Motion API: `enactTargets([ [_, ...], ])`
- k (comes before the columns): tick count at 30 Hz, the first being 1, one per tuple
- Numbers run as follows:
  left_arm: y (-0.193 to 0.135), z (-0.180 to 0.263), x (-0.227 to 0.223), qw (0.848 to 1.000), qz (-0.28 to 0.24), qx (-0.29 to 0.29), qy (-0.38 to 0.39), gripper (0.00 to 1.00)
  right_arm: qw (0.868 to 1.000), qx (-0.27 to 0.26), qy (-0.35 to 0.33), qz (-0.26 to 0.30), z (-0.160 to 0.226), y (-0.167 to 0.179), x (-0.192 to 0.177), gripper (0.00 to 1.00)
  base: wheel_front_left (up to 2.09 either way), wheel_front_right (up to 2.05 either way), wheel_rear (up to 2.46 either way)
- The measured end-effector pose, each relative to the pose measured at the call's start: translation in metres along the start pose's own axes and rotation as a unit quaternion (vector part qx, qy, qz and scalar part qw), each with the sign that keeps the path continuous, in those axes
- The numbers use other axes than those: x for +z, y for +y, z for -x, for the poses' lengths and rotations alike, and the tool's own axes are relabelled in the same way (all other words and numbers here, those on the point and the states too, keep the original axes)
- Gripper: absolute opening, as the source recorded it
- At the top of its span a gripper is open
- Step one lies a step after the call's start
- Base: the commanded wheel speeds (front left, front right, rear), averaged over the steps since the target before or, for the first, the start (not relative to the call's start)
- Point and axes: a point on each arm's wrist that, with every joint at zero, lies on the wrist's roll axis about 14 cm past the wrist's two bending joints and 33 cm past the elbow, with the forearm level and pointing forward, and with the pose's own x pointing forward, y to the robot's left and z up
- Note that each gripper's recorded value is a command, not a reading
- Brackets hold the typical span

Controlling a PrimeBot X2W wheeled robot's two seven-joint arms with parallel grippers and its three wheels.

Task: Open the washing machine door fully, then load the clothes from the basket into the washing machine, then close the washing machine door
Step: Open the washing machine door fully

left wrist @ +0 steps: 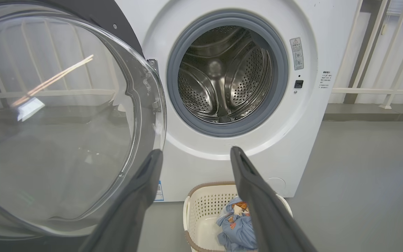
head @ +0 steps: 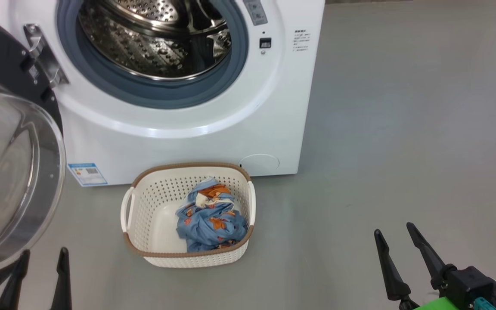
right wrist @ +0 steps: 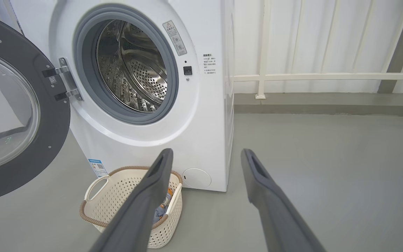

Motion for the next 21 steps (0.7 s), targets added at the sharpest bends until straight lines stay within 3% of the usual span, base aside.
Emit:
enactTargets([
  [21,-0.004,0.023,-0.006,1.000,-0.018,0.006,0.010,1.00,1.000,-0.015,-0.005,0.004,0.018,-0.008,0.005,1.00,0.00,0.00,0.00],
])
